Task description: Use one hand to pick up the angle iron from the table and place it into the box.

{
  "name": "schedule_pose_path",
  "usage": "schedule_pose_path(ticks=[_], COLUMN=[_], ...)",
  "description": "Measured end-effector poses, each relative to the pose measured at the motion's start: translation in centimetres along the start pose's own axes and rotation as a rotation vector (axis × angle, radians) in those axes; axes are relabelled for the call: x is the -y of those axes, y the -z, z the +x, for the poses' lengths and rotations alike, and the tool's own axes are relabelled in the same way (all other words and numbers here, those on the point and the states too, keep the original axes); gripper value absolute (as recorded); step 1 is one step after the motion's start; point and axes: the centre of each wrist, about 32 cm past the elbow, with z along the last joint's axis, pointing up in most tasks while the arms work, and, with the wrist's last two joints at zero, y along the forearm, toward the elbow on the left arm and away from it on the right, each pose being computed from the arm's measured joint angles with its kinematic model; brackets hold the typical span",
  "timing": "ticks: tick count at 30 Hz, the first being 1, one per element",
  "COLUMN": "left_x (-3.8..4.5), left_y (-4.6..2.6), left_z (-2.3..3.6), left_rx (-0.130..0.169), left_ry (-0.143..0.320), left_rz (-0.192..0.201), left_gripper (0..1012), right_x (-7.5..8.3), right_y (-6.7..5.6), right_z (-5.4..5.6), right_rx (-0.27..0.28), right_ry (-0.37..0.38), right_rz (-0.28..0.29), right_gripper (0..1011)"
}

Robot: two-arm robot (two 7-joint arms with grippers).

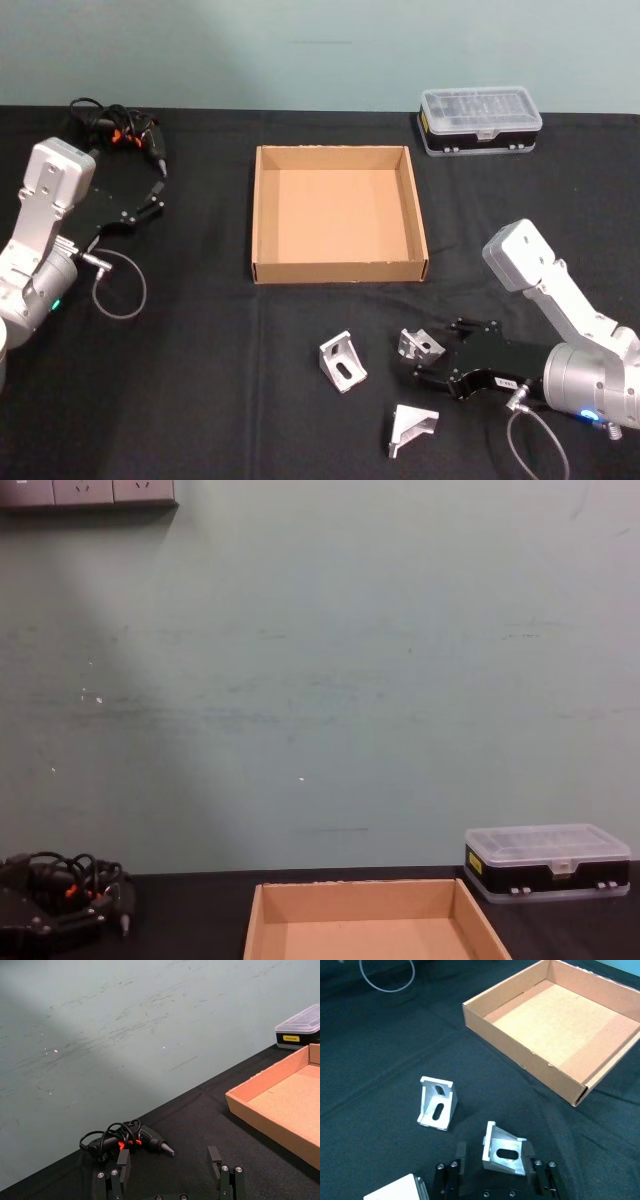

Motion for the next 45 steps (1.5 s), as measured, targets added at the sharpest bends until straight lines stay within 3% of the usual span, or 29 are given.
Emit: schedule_pose_path(ticks=[3, 17, 34, 39, 45], left_x=[0.00, 0.00, 0.00, 0.00, 0.00], left_y=[0.00, 0.00, 0.00, 0.00, 0.00], left_z=[0.00, 0.00, 0.00, 0.00, 0.00], left_rx=[0.000, 0.000, 0.000, 0.000, 0.000], left_ry=[0.000, 0.000, 0.000, 0.000, 0.000], left_rz=[0.000, 0.000, 0.000, 0.000, 0.000], left_gripper=[1000, 1000, 1000, 1000, 1000], right_x=[0.0, 0.2, -0.2, 0.1, 0.8], right_y=[0.0, 0.1, -0.5, -1.7, -4.0], right_z=[0.1, 0.5, 0.8, 1.2, 1.9], right_rx=[0.000, -0.008, -0.007, -0.001, 0.011], right_ry=[0.007, 0.038, 0.031, 0.033, 0.050], right_rz=[0.000, 0.002, 0.038, 0.090, 0.190], right_gripper=[650, 172, 127, 127, 127])
